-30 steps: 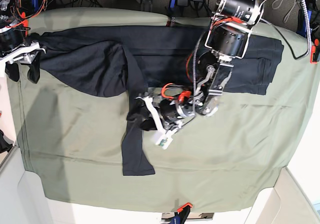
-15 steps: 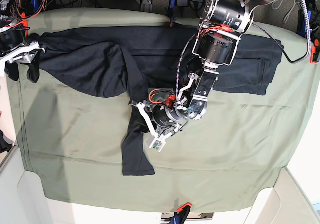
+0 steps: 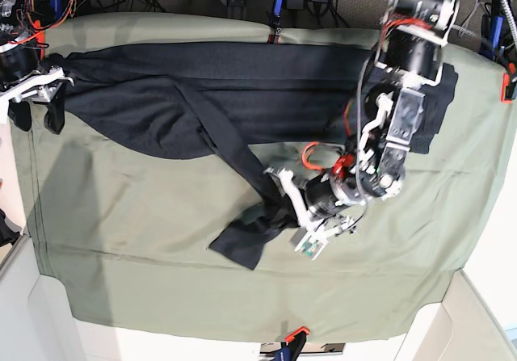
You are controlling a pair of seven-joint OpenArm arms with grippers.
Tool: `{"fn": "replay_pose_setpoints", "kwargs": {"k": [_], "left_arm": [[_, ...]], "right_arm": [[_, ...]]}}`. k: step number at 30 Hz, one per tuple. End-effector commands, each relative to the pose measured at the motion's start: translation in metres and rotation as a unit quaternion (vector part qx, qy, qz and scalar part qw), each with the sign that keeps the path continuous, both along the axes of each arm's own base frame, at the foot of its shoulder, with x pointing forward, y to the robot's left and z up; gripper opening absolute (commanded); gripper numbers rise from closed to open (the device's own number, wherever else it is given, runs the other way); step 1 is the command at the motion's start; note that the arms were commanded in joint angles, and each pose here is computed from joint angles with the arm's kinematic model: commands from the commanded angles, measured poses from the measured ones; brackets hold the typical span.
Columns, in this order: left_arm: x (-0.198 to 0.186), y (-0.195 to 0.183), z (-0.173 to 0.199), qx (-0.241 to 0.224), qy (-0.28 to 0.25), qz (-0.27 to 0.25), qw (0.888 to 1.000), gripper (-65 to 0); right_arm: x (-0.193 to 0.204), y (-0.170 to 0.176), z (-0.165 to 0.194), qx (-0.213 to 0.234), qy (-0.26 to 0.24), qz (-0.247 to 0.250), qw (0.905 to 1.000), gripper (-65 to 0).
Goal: Fold the T-shirt properly
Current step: 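Grasp the sleeve cuff with the left gripper and drag it across the body, then tuck the sleeve onto the folded strip with the left gripper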
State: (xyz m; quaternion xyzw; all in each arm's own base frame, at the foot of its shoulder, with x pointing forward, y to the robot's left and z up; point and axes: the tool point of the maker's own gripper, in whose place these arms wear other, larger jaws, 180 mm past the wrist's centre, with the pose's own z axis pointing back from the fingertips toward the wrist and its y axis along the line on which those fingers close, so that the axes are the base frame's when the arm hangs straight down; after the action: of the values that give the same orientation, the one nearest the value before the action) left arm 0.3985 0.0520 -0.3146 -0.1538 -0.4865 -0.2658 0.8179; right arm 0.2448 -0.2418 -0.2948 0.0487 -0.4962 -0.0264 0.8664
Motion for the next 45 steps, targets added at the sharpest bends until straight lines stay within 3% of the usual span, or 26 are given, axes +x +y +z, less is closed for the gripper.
{"fn": "replay_pose_setpoints", "kwargs": {"k": [1, 6, 15, 20, 23, 28, 29, 35, 39, 45], "left_arm": [[-0.001, 0.004, 0.024, 0.003, -0.038, -0.011, 0.999, -63.7], [-0.055, 0.034, 0.029, 0.06, -0.056, -0.035, 0.996, -63.7], [-0.116, 0.097, 0.025, 0.074, -0.025, 0.038, 0.996, -63.7], [-0.151, 0.083, 0.008, 0.052, 0.017, -0.018, 0.998, -63.0], [-0.167, 0.068, 0.007, 0.024, 0.031, -0.058, 0.998, -57.1], [-0.166, 0.063, 0.008, 0.01, 0.029, -0.055, 0.998, -28.6], [-0.164, 0.063, 0.009, 0.009, 0.028, -0.052, 0.998, -25.7], [-0.136, 0.069, 0.03, 0.007, -0.011, -0.027, 1.0, -25.2], [-0.115, 0.073, 0.047, 0.003, -0.043, -0.008, 0.999, -25.2], [-0.106, 0.072, 0.049, -0.012, -0.047, 0.008, 0.999, -25.2]], "right_arm": [[0.005, -0.001, 0.013, -0.004, -0.024, 0.003, 0.9997, -27.5], [0.005, -0.001, 0.013, -0.004, -0.024, 0.003, 0.9997, -27.5], [0.005, 0.001, 0.013, 0.001, -0.023, 0.004, 0.9997, -27.5], [0.005, 0.001, 0.012, 0.001, -0.023, 0.004, 0.9997, -27.5], [0.005, 0.001, 0.013, 0.001, -0.023, 0.004, 0.9997, -27.5], [0.004, 0.001, 0.012, 0.001, -0.022, 0.004, 0.9997, -27.5], [0.005, 0.001, 0.012, 0.0, -0.023, 0.004, 0.9997, -27.5], [0.005, -0.001, 0.012, 0.001, -0.022, -0.002, 0.9998, -27.5], [0.006, -0.02, 0.013, -0.018, -0.025, -0.052, 0.9982, -27.5], [0.005, -0.024, 0.006, -0.019, -0.015, -0.058, 0.998, -27.5]]}}
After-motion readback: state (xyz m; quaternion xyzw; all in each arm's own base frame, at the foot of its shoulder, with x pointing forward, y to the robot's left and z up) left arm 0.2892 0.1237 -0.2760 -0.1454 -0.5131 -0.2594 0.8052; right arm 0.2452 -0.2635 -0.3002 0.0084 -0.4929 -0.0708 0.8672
